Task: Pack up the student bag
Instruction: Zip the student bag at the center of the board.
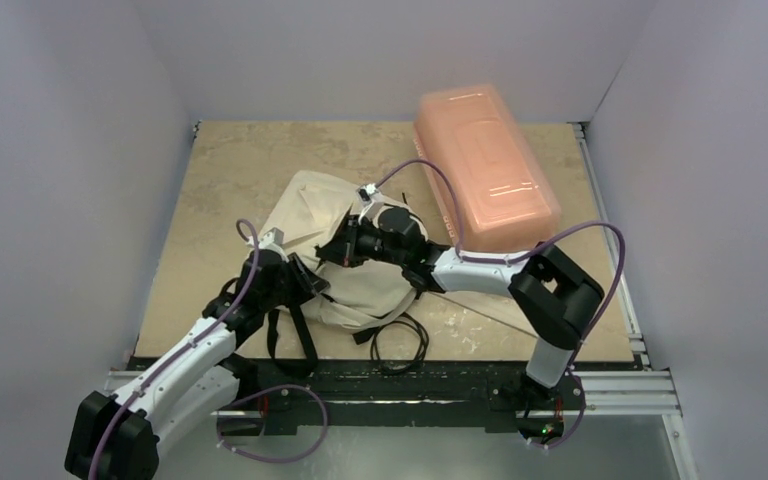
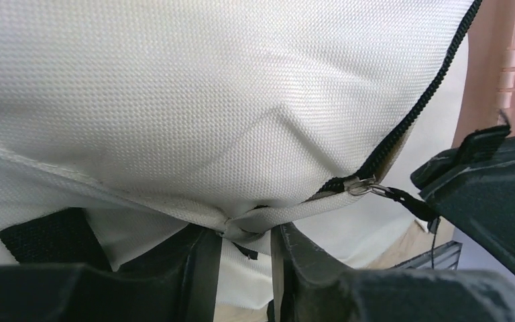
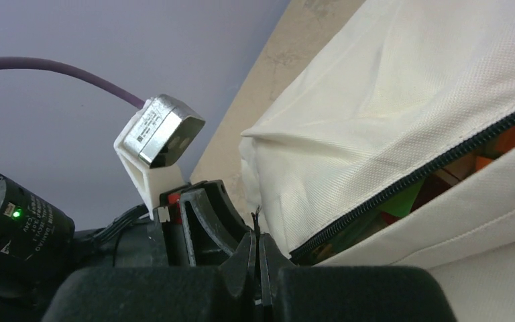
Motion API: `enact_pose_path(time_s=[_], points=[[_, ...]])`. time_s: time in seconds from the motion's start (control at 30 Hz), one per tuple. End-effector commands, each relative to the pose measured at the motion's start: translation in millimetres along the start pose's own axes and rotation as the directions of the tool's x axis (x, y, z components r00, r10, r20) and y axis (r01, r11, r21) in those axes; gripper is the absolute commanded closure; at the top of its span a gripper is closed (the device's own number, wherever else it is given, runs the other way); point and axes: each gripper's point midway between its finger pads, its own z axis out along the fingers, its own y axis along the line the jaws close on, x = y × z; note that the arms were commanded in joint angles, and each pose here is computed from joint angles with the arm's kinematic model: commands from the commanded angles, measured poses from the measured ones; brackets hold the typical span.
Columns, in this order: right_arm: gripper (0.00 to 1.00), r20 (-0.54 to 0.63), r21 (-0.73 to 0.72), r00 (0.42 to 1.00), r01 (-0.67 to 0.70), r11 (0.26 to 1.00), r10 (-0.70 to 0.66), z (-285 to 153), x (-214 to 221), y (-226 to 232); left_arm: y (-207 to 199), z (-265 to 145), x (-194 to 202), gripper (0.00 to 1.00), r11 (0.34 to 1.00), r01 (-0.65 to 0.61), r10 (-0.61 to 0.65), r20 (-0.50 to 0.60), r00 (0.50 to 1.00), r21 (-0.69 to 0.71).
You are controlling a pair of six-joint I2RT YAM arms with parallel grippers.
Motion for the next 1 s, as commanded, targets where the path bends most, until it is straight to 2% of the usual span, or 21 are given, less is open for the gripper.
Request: enact_pose_path(time_s=[0.0, 0.07, 0.2, 0.43, 0.57, 0.63, 0.7, 0.73, 0.77, 0.8, 0.9, 0.97], points=[[1.00, 0.207, -0.067, 0.978, 0.031, 0.997, -0.016, -22, -69, 50, 17, 4, -19, 0.79, 0.994, 0.066, -0.056, 0.116, 0.992, -0.085], [1.00, 0.253, -0.020, 0.966, 0.059, 0.998, -0.052, -24, -95, 45, 29, 5, -8, 1.00, 0.988, 0.106, -0.095, 0.106, 0.990, -0.108], [1.00, 0.338, 0.083, 0.937, 0.063, 0.994, -0.088, -32, -150, 16, 48, 2, 7, 1.00, 0.979, 0.167, -0.153, 0.113, 0.982, -0.120], [1.00, 0.415, 0.322, 0.890, 0.050, 0.946, -0.188, -36, -226, -76, 59, -17, 14, 1.00, 0.976, 0.176, -0.159, 0.132, 0.978, -0.127], [1.00, 0.392, 0.428, 0.876, 0.097, 0.898, -0.282, -26, -248, -124, 56, -21, 16, 1.00, 0.979, 0.184, -0.171, 0.133, 0.976, -0.094], [1.00, 0.334, 0.497, 0.870, 0.164, 0.852, -0.363, -18, -254, -141, 51, -21, 15, 1.00, 0.981, 0.178, -0.168, 0.130, 0.977, -0.073], [1.00, 0.271, 0.481, 0.881, 0.226, 0.847, -0.388, -10, -252, -137, 42, -21, 14, 1.00, 0.987, 0.157, -0.151, 0.114, 0.982, -0.042], [0.94, 0.231, 0.507, 0.883, 0.249, 0.825, -0.409, -13, -253, -137, 39, -22, 13, 1.00, 0.989, 0.146, -0.141, 0.107, 0.984, -0.040], [0.75, 0.175, 0.541, 0.888, 0.274, 0.796, -0.424, -15, -251, -136, 35, -23, 11, 1.00, 0.991, 0.129, -0.125, 0.101, 0.987, -0.033], [0.61, 0.110, 0.564, 0.895, 0.301, 0.769, -0.432, -20, -249, -130, 29, -25, 11, 0.94, 0.993, 0.120, -0.118, 0.085, 0.989, -0.016], [0.34, -0.043, 0.611, 0.887, 0.387, 0.690, -0.459, -49, -233, -107, 12, -36, 6, 0.59, 0.998, 0.062, -0.063, 0.056, 0.996, 0.010], [0.21, -0.112, 0.620, 0.865, 0.446, 0.645, -0.490, -73, -219, -88, 0, -46, 0, 0.44, 0.999, 0.009, -0.011, 0.051, 0.999, 0.030]])
